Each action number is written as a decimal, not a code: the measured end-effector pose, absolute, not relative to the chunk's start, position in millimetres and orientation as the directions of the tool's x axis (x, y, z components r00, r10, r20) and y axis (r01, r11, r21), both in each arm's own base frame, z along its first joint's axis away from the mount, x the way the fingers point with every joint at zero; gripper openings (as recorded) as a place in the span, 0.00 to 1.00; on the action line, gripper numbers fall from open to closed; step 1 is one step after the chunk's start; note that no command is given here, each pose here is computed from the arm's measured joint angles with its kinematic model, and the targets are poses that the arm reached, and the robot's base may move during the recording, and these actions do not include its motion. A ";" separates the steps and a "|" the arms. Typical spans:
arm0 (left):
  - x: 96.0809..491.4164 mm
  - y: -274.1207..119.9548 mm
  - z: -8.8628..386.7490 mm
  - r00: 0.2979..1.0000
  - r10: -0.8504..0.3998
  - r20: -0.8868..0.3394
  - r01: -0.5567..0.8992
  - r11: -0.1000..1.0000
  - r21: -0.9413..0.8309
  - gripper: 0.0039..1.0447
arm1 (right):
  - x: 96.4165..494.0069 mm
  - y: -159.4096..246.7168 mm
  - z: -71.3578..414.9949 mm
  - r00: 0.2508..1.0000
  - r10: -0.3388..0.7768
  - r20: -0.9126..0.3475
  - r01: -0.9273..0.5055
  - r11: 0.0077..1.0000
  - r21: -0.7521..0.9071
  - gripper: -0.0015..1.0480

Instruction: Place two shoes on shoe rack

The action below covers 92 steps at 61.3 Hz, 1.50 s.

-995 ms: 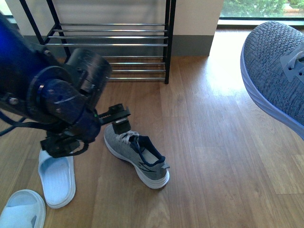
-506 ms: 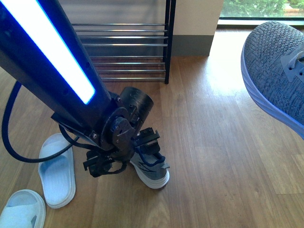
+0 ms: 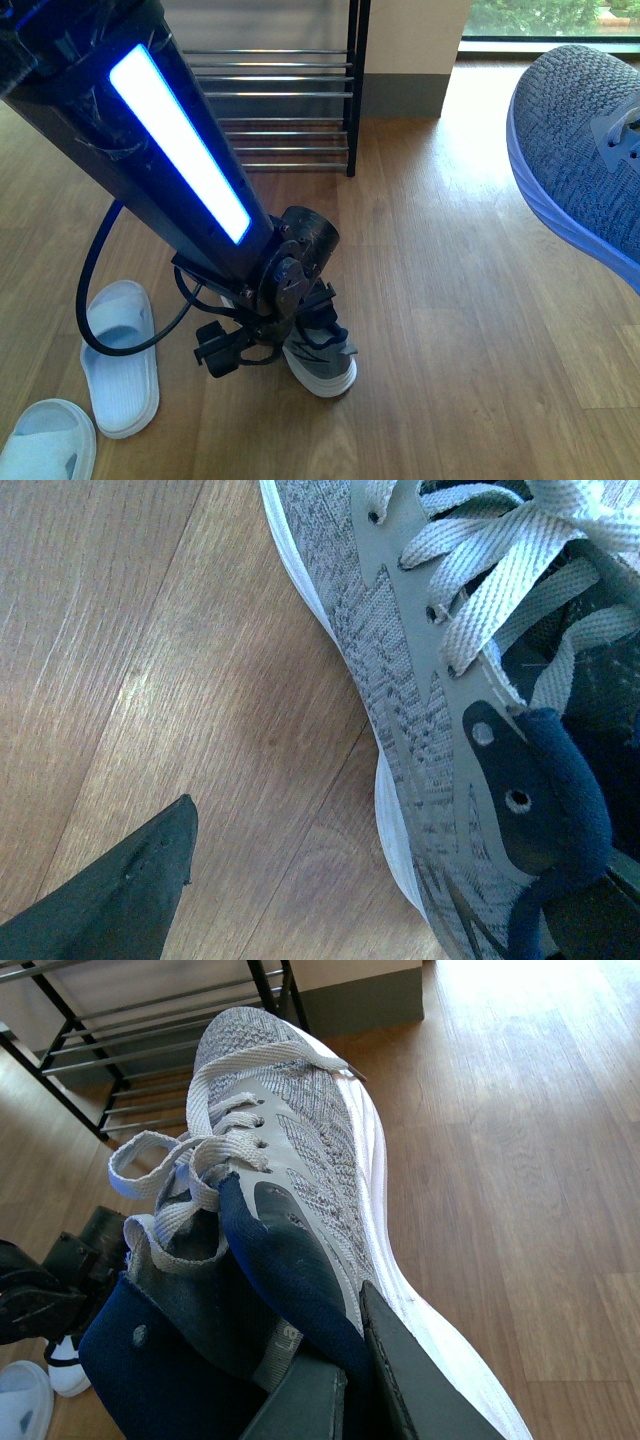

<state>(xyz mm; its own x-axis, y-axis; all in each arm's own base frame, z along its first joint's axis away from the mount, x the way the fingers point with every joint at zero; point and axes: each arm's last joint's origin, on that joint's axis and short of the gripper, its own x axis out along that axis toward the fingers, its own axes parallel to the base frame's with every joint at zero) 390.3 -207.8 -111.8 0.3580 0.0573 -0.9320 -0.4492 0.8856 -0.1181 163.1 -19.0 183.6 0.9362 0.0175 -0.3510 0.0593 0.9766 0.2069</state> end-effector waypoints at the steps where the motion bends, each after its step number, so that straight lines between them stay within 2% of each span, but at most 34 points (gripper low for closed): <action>1: 390.7 -207.8 -112.3 0.357 0.059 -0.932 -0.450 0.885 -0.117 0.91 | 163.1 -19.0 183.6 0.936 0.018 -0.351 0.059 0.977 0.207 0.01; 3: 391.7 -207.7 -114.1 0.356 0.066 -0.932 -0.455 0.883 -0.111 0.91 | 163.1 -19.0 183.6 0.936 0.018 -0.351 0.059 0.977 0.207 0.01; 8: 394.0 -208.9 -116.4 0.354 0.069 -0.933 -0.458 0.882 -0.109 0.80 | 163.1 -19.0 183.6 0.936 0.018 -0.351 0.059 0.977 0.207 0.01; 9: 395.1 -209.5 -116.8 0.355 0.071 -0.932 -0.458 0.882 -0.107 0.75 | 163.1 -19.0 183.6 0.936 0.018 -0.351 0.059 0.977 0.207 0.01; 29: 398.5 -213.1 -119.3 0.360 0.073 -0.930 -0.449 0.887 -0.104 0.30 | 163.1 -19.0 183.6 0.936 0.018 -0.351 0.059 0.977 0.207 0.01; 40: 396.6 -211.7 -120.3 0.365 0.109 -0.925 -0.421 0.905 -0.060 0.02 | 163.1 -19.0 183.6 0.936 0.018 -0.351 0.059 0.977 0.207 0.01; 52: 386.4 -205.2 -116.7 0.381 0.166 -0.909 -0.363 0.931 0.018 0.02 | 163.1 -19.0 183.6 0.936 0.018 -0.351 0.059 0.977 0.207 0.01; 61: 375.1 -194.1 -92.8 0.409 0.179 -0.895 -0.347 0.937 0.029 0.02 | 163.1 -19.0 183.6 0.936 0.018 -0.351 0.059 0.977 0.207 0.01; 78: 359.1 -173.6 8.8 0.571 0.136 -0.809 -0.346 0.934 -0.088 0.02 | 163.1 -19.0 183.6 0.936 0.018 -0.351 0.059 0.977 0.207 0.01; 83: 346.4 -164.1 44.6 0.626 0.109 -0.772 -0.328 0.935 -0.133 0.02 | 163.1 -19.0 183.6 0.936 0.018 -0.351 0.059 0.977 0.207 0.01; 92: 315.7 -137.8 91.0 0.679 0.077 -0.730 -0.292 0.941 -0.172 0.02 | 163.1 -19.0 183.6 0.936 0.018 -0.351 0.059 0.977 0.207 0.01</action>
